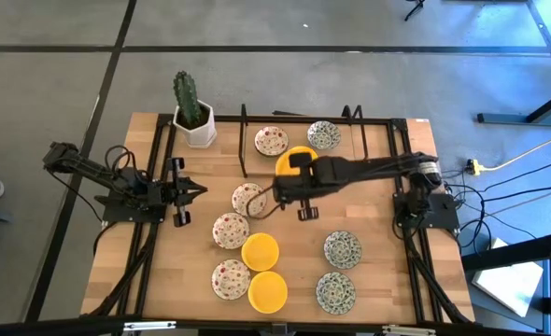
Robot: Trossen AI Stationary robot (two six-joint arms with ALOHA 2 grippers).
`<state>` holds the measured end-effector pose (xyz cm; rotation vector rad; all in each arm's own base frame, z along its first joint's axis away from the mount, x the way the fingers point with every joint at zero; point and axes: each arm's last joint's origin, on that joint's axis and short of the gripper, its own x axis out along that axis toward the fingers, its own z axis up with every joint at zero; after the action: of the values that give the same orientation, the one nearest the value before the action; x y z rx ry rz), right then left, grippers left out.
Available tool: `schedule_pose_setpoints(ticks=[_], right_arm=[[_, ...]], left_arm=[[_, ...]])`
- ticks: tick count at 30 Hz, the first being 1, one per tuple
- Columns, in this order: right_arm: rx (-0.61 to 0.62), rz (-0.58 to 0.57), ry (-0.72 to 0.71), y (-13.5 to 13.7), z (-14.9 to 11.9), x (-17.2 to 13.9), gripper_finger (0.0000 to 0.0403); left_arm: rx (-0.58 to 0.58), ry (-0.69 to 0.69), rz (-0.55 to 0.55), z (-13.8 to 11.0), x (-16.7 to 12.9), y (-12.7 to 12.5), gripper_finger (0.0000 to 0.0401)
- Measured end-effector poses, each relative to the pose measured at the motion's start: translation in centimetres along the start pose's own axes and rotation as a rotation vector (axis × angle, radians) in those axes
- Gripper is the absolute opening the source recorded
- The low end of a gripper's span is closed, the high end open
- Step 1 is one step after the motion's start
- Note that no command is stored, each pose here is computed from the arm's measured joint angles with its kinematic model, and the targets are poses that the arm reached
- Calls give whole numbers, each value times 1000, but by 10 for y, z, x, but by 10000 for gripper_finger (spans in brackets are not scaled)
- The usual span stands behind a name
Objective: Pick & Place Mini bowls
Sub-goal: Stack the yellow bowl on the yellow bowl on the shelf
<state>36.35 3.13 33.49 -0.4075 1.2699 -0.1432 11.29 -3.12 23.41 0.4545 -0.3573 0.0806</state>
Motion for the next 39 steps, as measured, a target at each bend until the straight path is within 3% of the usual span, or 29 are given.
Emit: schedule_pose_setpoints(ticks=[13, 23, 39], right_arm=[[105, 79, 61, -54, -18, 49, 3], [142, 96, 87, -55, -26, 75, 3], [213, 87, 80, -58, -33, 88, 3]], left_arm=[[2, 4, -3, 0, 0, 0, 4], [3, 4, -3, 0, 0, 0, 4], [1, 3, -2, 0, 0, 0, 4]])
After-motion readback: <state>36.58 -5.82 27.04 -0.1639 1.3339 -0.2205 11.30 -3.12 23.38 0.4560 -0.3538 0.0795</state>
